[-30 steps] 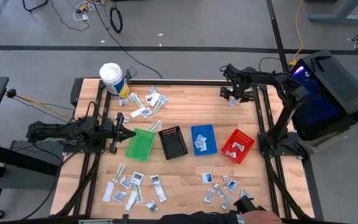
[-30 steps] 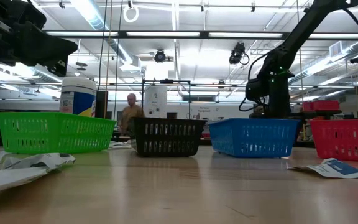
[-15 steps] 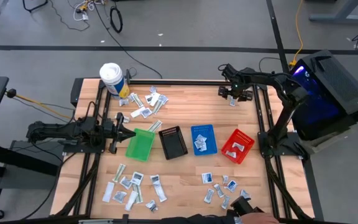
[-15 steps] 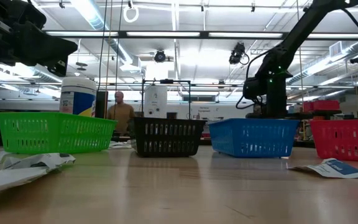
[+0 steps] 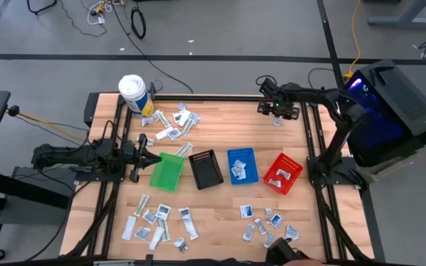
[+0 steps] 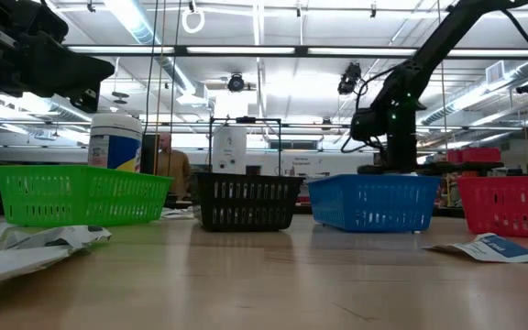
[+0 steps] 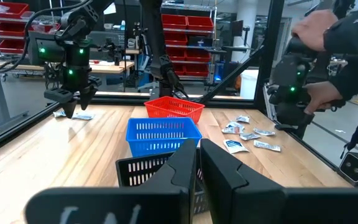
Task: Pick & Place First Aid Supplies
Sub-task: Put the ointment pack into the red basket
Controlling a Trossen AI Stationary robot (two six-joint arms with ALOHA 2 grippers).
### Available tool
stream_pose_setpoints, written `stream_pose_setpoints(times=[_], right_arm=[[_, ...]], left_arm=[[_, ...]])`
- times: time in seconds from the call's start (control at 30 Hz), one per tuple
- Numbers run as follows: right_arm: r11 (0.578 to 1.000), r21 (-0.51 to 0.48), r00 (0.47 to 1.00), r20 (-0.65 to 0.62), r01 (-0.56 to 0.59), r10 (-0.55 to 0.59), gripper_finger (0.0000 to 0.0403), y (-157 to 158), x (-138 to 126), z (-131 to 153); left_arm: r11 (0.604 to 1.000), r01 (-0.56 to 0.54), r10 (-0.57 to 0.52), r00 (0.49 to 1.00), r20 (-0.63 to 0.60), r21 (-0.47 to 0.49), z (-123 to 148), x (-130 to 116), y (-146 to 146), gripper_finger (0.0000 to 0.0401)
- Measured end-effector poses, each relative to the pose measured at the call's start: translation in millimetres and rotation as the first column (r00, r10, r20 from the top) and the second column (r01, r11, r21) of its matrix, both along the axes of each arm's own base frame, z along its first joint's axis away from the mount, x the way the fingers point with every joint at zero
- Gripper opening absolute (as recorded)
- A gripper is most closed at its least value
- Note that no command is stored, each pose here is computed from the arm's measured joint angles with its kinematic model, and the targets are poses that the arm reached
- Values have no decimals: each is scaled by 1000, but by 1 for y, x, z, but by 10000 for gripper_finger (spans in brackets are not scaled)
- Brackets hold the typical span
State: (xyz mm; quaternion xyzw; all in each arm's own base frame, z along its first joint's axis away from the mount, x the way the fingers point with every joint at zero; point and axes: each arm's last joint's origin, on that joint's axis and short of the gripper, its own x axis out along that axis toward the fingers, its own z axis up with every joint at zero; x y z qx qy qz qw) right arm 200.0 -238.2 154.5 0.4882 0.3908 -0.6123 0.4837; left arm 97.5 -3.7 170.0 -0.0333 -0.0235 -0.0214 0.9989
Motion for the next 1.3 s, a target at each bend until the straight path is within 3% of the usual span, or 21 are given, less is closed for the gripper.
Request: stream_pose_setpoints(times=[0.43, 0.6, 0.8, 1.3], right_arm=[[998, -61, 1000, 11, 9, -9, 318, 12, 13, 9], [993, -50, 994, 3, 106, -106, 318, 15, 7, 2], [989, -68, 990, -31, 134, -136, 318, 19, 2, -5], [989, -62, 991, 9, 137, -136, 318, 17, -9, -21]], left_arm=[[1000, 0, 0, 1000, 0, 0, 0, 0, 0, 32], [1000, 0, 0, 1000, 0, 0, 0, 0, 0, 32], [1000, 0, 0, 1000, 0, 0, 0, 0, 0, 32], [1000, 0, 0, 1000, 0, 0, 0, 0, 0, 32]])
